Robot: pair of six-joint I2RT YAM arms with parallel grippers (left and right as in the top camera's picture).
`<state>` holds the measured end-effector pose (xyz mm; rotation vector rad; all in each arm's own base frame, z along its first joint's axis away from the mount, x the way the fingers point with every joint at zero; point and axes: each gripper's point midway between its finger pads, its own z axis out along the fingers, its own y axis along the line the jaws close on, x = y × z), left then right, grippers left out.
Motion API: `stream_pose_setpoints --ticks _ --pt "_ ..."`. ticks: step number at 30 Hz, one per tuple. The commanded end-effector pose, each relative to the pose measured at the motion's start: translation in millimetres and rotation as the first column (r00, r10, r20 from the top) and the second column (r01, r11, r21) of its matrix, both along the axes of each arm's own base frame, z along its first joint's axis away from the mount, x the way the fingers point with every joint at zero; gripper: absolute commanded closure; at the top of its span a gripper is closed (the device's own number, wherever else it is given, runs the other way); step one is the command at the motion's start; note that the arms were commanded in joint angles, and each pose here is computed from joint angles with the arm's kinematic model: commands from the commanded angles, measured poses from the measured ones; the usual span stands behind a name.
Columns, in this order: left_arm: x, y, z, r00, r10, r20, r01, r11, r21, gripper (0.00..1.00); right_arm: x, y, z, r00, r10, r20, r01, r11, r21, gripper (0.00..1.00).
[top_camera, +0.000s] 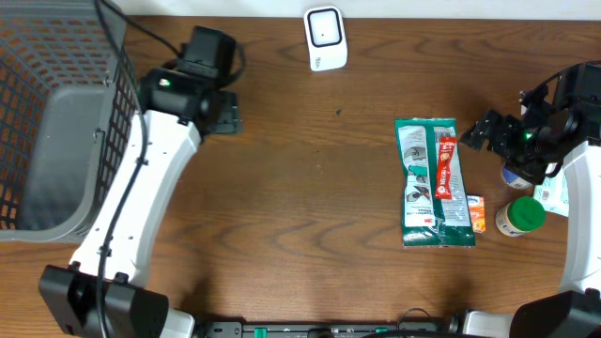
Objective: Scan the item barcode
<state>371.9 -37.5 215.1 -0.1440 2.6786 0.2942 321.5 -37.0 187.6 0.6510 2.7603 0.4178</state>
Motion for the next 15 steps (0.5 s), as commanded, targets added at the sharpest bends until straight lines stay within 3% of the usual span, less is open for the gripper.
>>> stream_pose_setpoints --ticks 1,15 --pt "-1.2 27.6 9.8 0.998 0.054 0.021 -0.055 0.997 0.05 0.19 -1.0 0.6 0.3 1.0 0.005 0.001 -0.005 1.0 0.004 0.01" --pt "-1.1 35.1 9.8 0.997 0.074 0.021 -0.075 0.996 0.05 0.19 -1.0 0.6 0.3 1.0 0.005 0.001 -0.005 1.0 0.004 0.01"
